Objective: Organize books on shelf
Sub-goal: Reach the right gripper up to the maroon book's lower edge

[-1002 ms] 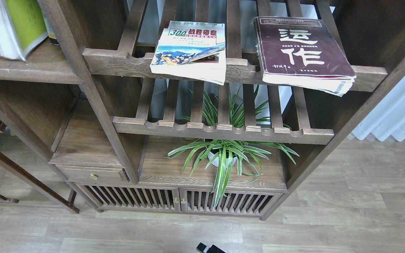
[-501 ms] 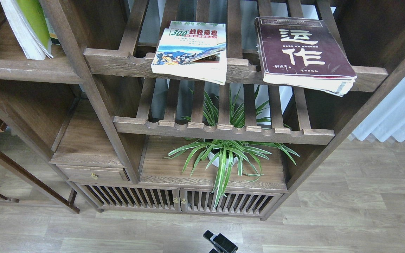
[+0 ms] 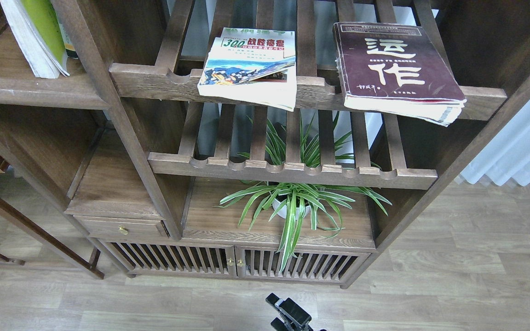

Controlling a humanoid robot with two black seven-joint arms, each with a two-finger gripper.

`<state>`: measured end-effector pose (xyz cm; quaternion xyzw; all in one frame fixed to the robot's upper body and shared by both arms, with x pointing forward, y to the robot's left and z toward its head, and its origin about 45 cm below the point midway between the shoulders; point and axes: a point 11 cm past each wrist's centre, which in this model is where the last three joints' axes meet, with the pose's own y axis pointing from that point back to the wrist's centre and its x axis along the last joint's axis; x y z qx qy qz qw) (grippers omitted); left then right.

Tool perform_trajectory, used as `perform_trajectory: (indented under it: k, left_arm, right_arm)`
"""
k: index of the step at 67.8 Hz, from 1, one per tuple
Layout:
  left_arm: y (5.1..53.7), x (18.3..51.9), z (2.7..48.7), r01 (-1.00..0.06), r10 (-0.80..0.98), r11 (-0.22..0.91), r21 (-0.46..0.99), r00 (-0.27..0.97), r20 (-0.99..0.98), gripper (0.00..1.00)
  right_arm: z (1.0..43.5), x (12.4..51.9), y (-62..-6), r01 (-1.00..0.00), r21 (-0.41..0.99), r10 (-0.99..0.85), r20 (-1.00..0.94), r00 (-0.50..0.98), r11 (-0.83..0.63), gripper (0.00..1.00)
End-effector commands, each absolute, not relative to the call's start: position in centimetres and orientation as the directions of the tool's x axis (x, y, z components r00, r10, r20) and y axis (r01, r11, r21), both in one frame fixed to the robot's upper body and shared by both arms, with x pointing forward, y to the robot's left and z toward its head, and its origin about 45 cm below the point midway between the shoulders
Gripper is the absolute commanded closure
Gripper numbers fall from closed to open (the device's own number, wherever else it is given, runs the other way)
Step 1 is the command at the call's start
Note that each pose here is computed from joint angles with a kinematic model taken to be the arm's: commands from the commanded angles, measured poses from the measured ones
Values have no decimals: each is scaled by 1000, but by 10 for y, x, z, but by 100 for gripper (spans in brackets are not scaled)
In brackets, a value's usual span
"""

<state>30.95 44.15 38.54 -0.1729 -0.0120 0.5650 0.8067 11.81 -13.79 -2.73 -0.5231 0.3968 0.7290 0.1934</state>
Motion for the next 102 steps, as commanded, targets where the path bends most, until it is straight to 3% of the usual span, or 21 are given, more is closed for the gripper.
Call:
perform_trajectory:
  k: [1,5,12,26,45,61,102]
  left_arm:
    - [440,295,357,-923,900,273,-270,344,-266,19]
    - [438,290,342,-932,894,261,-251,332,-302,8]
    - [436,277,310,-951,877,222,-213,290,-382,1]
    - [432,263,271,-970,852,190,-149,239,-466,1]
    - [419,246,235,-981,819,179,-78,193,-540,1]
    - [418,245,223,-982,813,182,-46,177,-555,1]
    - [418,245,216,-983,812,182,-27,166,-560,1]
  right_arm:
    - [-11,140,-140,-748,311,-81,-941,-328,-586,4]
    - [-4,148,-139,-761,286,-64,-949,-307,-582,4]
    - [6,157,-134,-768,248,-49,-961,-273,-590,4]
    - [32,171,-147,-778,174,-42,-981,-187,-603,4]
    - [58,202,-210,-837,133,-114,-990,-85,-531,5]
    - [110,222,-230,-833,17,-133,-989,69,-553,7]
    - [189,278,-248,-823,-196,-215,-910,356,-533,8]
